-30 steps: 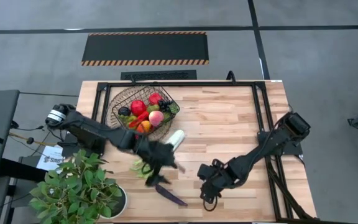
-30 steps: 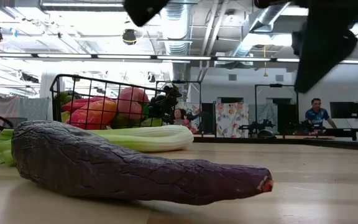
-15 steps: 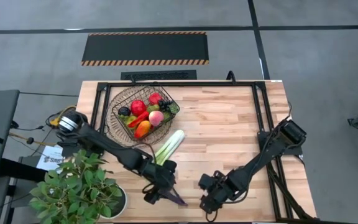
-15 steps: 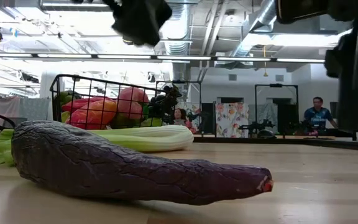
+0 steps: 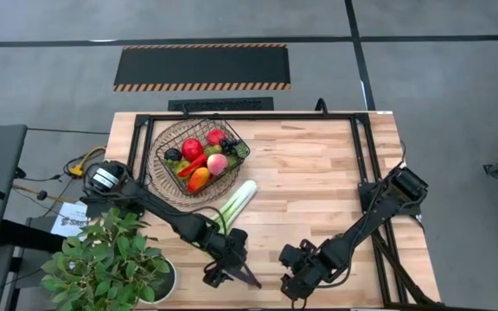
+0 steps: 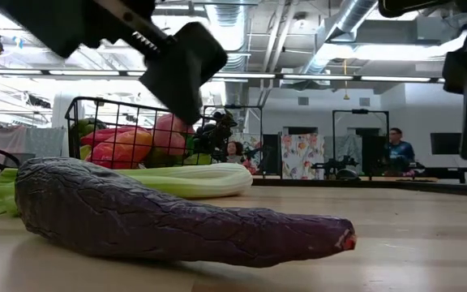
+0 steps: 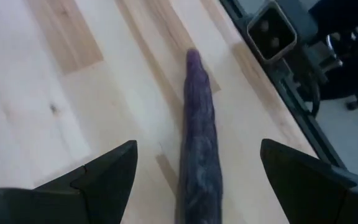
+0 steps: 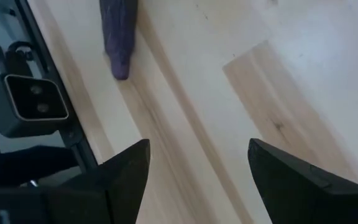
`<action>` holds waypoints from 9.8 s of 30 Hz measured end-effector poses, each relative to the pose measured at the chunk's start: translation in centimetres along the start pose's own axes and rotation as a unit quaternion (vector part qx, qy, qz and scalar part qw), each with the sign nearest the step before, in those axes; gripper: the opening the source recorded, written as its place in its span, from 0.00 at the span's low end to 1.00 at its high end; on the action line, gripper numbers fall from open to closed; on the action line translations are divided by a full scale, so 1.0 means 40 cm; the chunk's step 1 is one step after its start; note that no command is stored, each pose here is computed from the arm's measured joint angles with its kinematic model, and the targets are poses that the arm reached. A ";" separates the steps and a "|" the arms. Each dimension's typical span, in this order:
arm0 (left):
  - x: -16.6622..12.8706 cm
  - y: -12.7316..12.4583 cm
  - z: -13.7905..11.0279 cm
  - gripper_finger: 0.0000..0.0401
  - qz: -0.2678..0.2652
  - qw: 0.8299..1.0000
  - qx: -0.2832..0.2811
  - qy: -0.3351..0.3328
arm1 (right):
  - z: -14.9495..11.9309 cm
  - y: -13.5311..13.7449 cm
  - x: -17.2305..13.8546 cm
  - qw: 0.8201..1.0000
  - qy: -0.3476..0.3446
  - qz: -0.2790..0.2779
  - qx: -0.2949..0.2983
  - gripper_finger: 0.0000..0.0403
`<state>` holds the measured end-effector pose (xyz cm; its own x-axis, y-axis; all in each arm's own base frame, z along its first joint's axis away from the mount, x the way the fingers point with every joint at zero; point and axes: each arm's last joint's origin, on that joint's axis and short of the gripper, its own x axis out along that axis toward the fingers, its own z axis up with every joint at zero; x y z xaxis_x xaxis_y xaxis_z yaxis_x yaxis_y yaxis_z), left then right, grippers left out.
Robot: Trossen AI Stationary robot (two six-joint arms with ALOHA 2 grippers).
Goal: Build produce basket
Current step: Put the violet eggplant into the wire basket, then put the green celery into the wire basket
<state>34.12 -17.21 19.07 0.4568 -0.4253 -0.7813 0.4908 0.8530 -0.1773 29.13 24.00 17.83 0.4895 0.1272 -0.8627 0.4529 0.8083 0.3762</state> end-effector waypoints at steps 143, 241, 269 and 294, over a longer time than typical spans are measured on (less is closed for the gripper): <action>-0.562 0.215 0.006 0.30 0.400 0.876 -0.252 -0.094 | 0.042 -0.200 -0.432 0.961 -0.164 -0.209 -0.074 0.72; -0.171 0.121 -0.064 0.72 0.334 0.855 -0.386 -0.098 | 0.051 -0.415 -0.723 0.929 -0.341 -0.135 -0.052 0.72; -0.002 0.170 -0.150 0.72 0.412 0.807 -0.423 -0.014 | 0.031 -0.423 -0.665 0.937 -0.318 -0.142 -0.026 0.72; 0.049 0.178 -0.170 0.16 0.370 0.773 -0.515 -0.004 | 0.033 -0.416 -0.664 0.938 -0.322 -0.130 -0.017 0.72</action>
<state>33.47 -9.92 12.21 0.3369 0.2957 -0.8939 -0.7564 0.6504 -0.0700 9.57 6.41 34.90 0.7194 -0.4408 -0.5367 0.6000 0.7837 0.1606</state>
